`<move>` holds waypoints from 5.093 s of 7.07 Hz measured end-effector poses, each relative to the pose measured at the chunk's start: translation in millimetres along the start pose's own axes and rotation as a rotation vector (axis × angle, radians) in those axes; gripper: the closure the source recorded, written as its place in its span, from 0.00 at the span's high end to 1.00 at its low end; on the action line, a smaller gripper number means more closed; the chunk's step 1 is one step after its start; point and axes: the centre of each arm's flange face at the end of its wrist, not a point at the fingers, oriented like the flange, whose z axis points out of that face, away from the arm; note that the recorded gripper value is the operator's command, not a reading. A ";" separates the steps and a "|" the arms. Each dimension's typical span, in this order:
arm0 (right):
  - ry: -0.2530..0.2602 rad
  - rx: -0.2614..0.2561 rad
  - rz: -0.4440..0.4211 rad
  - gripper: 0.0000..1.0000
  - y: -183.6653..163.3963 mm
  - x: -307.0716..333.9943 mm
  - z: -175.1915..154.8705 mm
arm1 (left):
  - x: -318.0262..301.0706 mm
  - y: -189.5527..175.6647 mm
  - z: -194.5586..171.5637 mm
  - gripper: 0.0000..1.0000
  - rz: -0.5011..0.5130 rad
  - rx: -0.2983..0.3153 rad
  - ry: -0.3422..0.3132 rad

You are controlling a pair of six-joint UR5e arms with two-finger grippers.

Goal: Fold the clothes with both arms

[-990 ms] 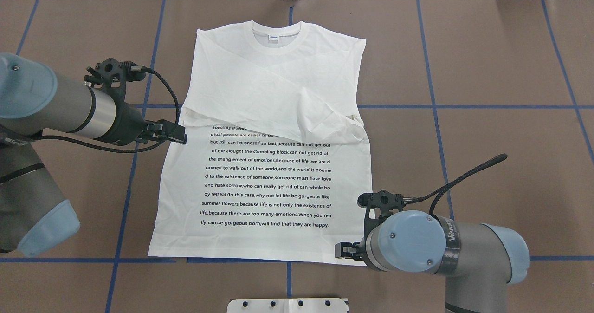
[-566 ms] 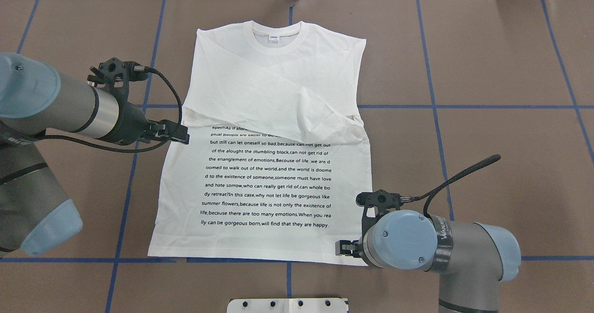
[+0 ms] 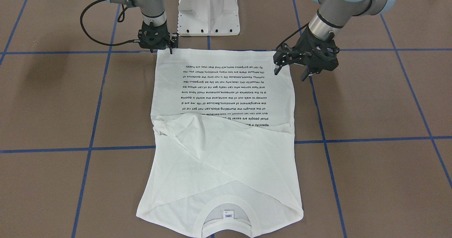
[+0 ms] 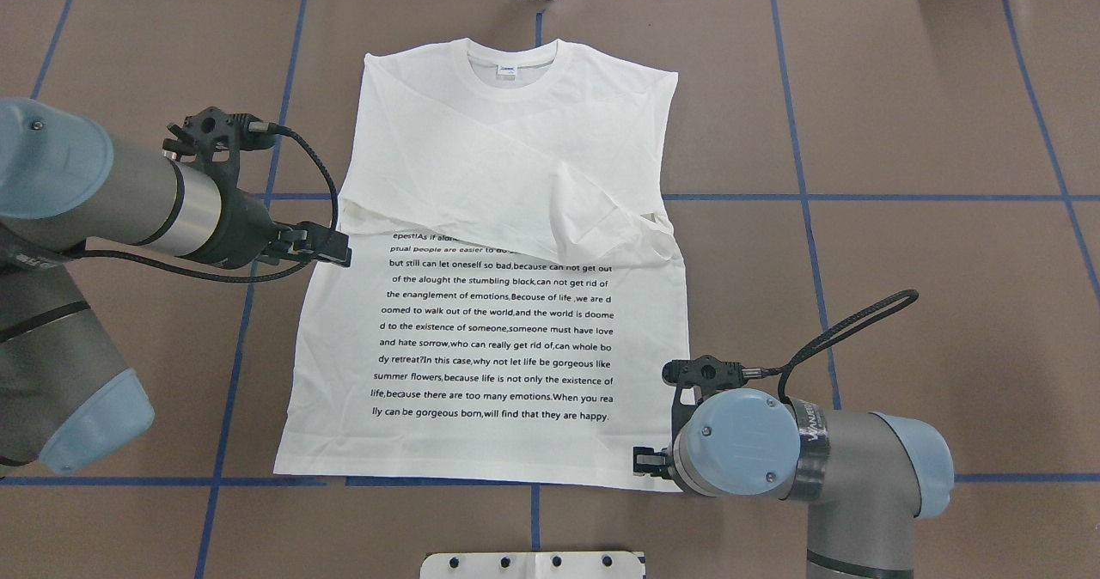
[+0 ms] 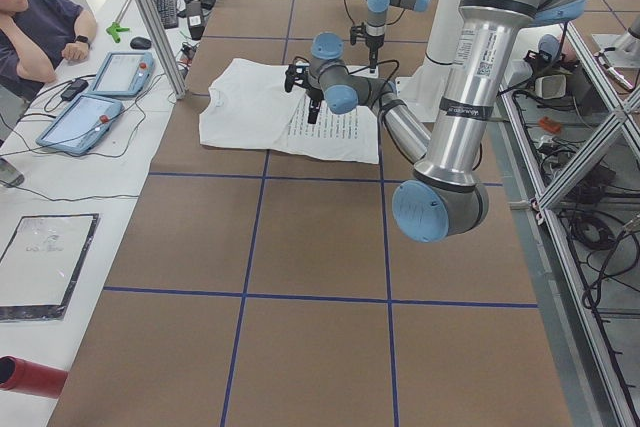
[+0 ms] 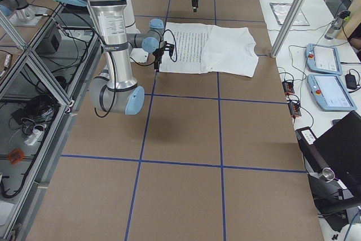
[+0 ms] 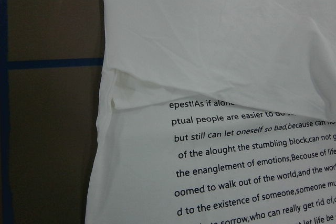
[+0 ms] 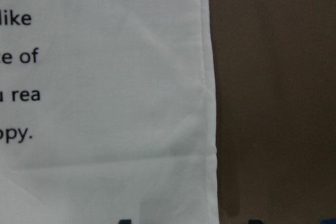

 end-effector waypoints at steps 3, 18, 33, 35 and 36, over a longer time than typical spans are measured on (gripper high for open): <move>0.002 -0.018 0.000 0.51 1.8 1.1 1.6 | -0.6 0.0 0.6 1.00 0.000 0.000 -0.001; -0.108 -0.017 0.013 0.00 -11.0 -6.2 -51.0 | -36.5 49.9 33.1 1.00 -0.103 -0.083 -0.083; -0.161 0.040 0.030 0.00 -38.8 -1.8 -70.0 | -23.8 198.5 112.0 0.64 -0.249 -0.196 -0.206; -0.160 0.041 0.032 0.00 -40.1 -1.3 -70.5 | -28.0 198.9 112.1 0.61 -0.249 -0.189 -0.215; -0.161 0.041 0.033 0.00 -40.7 -1.1 -70.9 | -28.4 198.9 112.0 0.61 -0.249 -0.188 -0.216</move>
